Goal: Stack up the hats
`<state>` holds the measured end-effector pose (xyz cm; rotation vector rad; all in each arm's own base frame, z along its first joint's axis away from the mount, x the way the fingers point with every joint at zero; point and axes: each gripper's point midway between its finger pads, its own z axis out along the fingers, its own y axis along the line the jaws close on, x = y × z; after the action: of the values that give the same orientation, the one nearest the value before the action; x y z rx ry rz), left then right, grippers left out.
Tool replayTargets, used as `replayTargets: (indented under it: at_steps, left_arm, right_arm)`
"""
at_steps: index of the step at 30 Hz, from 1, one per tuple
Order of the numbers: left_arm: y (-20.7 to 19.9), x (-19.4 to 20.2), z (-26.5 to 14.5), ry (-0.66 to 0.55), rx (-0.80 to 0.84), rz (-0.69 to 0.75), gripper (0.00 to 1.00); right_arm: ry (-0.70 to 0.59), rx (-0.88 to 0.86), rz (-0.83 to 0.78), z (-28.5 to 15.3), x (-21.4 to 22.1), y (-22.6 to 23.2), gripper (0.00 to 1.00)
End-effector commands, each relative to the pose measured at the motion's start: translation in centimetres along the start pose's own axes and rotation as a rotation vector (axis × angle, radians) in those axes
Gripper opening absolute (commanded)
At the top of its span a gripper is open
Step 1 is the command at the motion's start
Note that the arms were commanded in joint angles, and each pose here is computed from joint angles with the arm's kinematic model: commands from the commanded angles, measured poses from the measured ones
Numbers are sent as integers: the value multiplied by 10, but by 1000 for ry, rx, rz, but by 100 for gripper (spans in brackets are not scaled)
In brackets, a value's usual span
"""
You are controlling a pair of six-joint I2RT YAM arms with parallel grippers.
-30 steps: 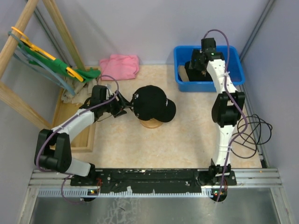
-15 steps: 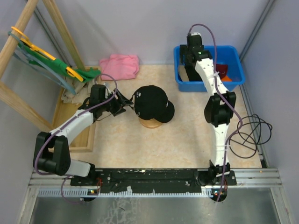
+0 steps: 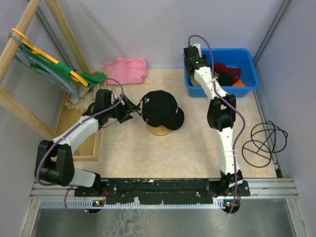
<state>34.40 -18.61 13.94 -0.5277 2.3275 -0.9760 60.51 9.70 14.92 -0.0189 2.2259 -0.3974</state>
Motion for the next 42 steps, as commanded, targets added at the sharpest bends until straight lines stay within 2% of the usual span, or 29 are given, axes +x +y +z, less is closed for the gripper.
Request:
replayTargets:
  at_steps: [1, 8, 17, 19, 25, 34, 42]
  left_arm:
    - [-31, -18, -16, -53, 78, 10, 78]
    - [-49, -28, -28, -84, 109, 25, 79]
    - [-43, -31, -39, -110, 68, 3, 79]
    - [-41, -34, -42, -125, 58, -7, 79]
    - [-33, -43, -49, -191, 17, -36, 80]
    - [-49, -64, -55, -225, 26, -12, 80]
    - [-84, -76, -69, -223, 103, 57, 78]
  right_arm:
    - [-70, 149, 17, -3, -23, -28, 65]
    - [-75, 221, 2, 6, -20, -38, 54]
    - [-41, 306, -24, 20, -6, -57, 52]
    - [-35, 345, -22, 22, -4, -69, 42]
    - [-70, 418, -4, 13, -14, -106, 0]
    - [-178, 403, 65, -38, -59, -141, 0]
    - [-284, 276, 148, -104, -99, -158, 0]
